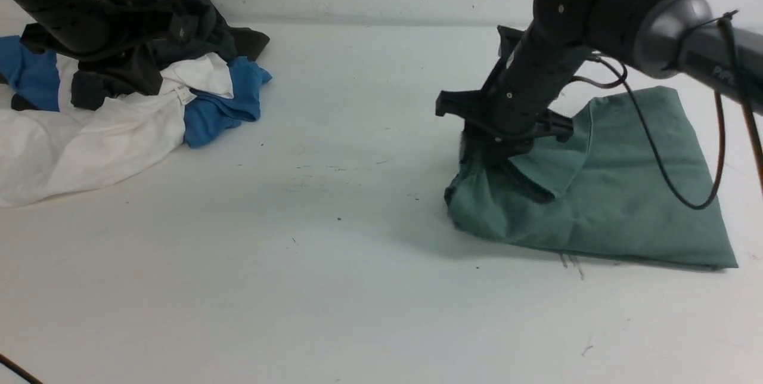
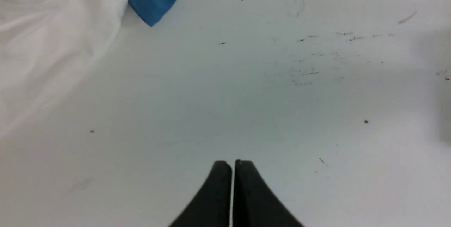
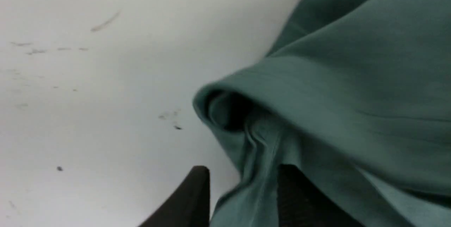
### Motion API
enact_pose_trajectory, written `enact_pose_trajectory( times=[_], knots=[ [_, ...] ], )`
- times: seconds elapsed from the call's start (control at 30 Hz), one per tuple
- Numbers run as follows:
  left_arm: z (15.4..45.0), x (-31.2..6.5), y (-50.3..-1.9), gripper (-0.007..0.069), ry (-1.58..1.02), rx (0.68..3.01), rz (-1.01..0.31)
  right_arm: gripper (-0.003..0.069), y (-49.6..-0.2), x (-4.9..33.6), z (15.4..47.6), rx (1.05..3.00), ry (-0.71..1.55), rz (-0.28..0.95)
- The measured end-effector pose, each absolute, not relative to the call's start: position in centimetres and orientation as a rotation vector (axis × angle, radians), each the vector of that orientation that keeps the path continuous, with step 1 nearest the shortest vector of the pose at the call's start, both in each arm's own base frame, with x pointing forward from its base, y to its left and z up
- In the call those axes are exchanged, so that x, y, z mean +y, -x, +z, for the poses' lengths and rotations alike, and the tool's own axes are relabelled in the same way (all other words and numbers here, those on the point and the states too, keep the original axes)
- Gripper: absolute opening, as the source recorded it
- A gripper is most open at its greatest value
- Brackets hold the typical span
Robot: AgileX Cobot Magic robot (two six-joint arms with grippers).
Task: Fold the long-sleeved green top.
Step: Use the right arm to drag the right edge of the fabric to the left and folds it over the left edge
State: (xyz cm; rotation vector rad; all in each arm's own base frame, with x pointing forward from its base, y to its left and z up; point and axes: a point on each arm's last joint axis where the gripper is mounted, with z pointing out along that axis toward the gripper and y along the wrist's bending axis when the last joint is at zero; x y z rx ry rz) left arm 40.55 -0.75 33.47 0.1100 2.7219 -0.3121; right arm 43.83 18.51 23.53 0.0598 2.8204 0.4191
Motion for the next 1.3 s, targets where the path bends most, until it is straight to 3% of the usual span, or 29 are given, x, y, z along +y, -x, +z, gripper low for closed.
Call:
enact_pose_trajectory(
  times=[0.13,0.27,0.33,0.4,0.43,0.53,0.57,0.77,0.93,1.03,1.13,1.3],
  knots=[
    [33.6,-1.0,-40.6,-0.0001,-0.110,2.714,-0.359,0.0377,-44.0,17.7,26.2,2.796,0.019,0.429],
    [33.6,-1.2,-40.6,-0.0001,-0.106,2.708,-0.384,0.0385,-44.4,16.0,29.7,2.698,0.096,0.404],
    [33.6,-1.2,-40.6,-0.0001,-0.109,2.708,-0.385,0.0347,-44.1,14.4,31.7,2.645,0.117,0.354],
    [33.6,-1.2,-40.6,-0.0001,-0.109,2.708,-0.385,0.0234,-43.4,12.5,32.5,2.639,0.113,0.272],
    [33.6,-1.2,-40.6,-0.0001,-0.109,2.708,-0.385,0.0212,-43.3,12.4,32.5,2.642,0.111,0.271],
    [33.6,-1.2,-40.6,-0.0001,-0.110,2.709,-0.381,0.0043,-41.7,10.4,30.8,2.725,0.111,0.144],
    [33.6,-1.2,-40.6,-0.0001,-0.110,2.709,-0.381,0.0020,-41.2,10.0,29.8,2.765,0.113,0.112],
    [33.6,-1.3,-40.6,-0.0001,-0.108,2.706,-0.397,-0.0013,-39.8,9.3,23.1,2.964,0.121,0.035],
    [33.7,-1.4,-40.6,-0.0001,-0.105,2.702,-0.414,-0.0014,-42.8,10.6,17.3,2.913,0.063,0.150],
    [33.7,-1.4,-40.6,-0.0001,-0.105,2.702,-0.414,-0.0014,-44.6,11.3,17.2,2.805,0.015,0.235],
    [33.7,-1.4,-40.6,-0.0001,-0.094,2.703,-0.419,-0.0014,-47.0,12.1,19.3,2.618,-0.029,0.323],
    [33.7,-1.5,-40.6,-0.0001,-0.077,2.701,-0.439,-0.0014,-49.8,12.7,25.9,2.341,-0.032,0.394]
  ],
)
